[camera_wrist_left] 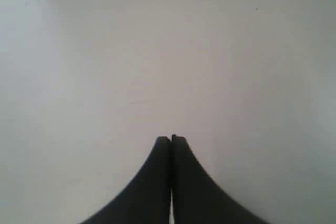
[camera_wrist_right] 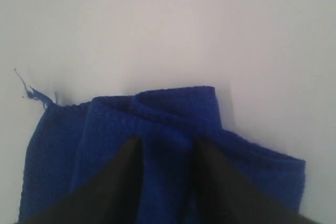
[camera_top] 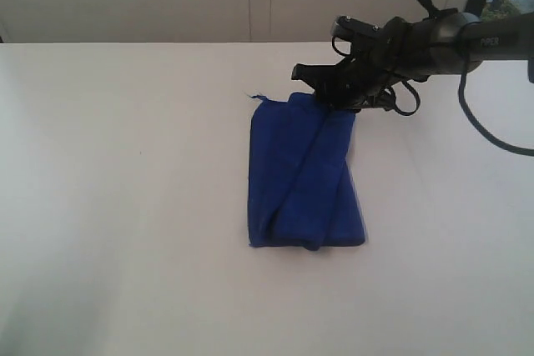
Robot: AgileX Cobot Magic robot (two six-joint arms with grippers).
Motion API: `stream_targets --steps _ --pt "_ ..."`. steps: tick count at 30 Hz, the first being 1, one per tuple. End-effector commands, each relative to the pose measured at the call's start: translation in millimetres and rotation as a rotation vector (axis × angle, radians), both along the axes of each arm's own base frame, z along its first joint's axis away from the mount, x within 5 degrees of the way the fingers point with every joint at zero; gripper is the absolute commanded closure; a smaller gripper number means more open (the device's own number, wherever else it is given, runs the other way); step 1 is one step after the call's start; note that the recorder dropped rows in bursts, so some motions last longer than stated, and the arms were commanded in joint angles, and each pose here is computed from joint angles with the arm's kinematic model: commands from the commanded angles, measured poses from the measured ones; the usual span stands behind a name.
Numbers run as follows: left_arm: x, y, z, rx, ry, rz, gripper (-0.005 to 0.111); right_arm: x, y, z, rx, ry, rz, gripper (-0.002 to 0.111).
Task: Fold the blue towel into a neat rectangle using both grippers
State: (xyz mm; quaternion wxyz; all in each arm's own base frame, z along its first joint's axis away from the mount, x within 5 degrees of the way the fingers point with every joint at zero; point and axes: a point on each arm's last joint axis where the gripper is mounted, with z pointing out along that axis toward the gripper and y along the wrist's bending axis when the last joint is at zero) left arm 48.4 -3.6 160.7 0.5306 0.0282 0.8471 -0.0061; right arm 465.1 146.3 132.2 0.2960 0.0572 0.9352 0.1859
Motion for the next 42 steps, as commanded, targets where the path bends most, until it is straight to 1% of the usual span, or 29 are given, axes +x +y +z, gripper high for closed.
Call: stream_targets --steps 1,3,6,8,10,14,17,20,27,31,35,38,42 --pt "0 0 -3 -0.009 0.010 0.001 0.107 1 -2 1 0.018 0.013 -0.008 0.081" --pt "0 0 -3 -0.009 0.010 0.001 0.107 1 -1 3 0.046 0.018 -0.025 0.082" --pt "0 0 -3 -0.009 0.010 0.001 0.107 2 -1 3 0.048 0.011 -0.030 0.082" --pt "0 0 -3 -0.009 0.010 0.001 0.107 2 -1 4 0.047 0.002 -0.034 0.085" --pt "0 0 -3 -0.009 0.010 0.001 0.107 4 -2 4 0.040 -0.014 -0.036 0.090" --pt "0 0 -3 -0.009 0.010 0.001 0.107 6 -3 5 0.027 -0.044 -0.038 0.108" --pt "0 0 -3 -0.009 0.010 0.001 0.107 6 -3 7 0.026 -0.054 -0.039 0.108" --pt "0 0 -3 -0.009 0.010 0.001 0.107 5 -4 19 0.017 -0.070 -0.022 0.108" --pt "0 0 -3 -0.009 0.010 0.001 0.107 -9 -9 69 -0.096 -0.124 0.096 0.108" --pt "0 0 -3 -0.009 0.010 0.001 0.107 -23 -15 91 -0.198 -0.088 0.179 0.108" --pt "0 0 -3 -0.009 0.010 0.001 0.107 -36 -22 109 -0.287 -0.048 0.234 0.108" --pt "0 0 -3 -0.009 0.010 0.001 0.107 -44 -27 116 -0.343 -0.006 0.262 0.108" --pt "0 0 -3 -0.009 0.010 0.001 0.107 -47 -28 115 -0.355 0.028 0.272 0.108"
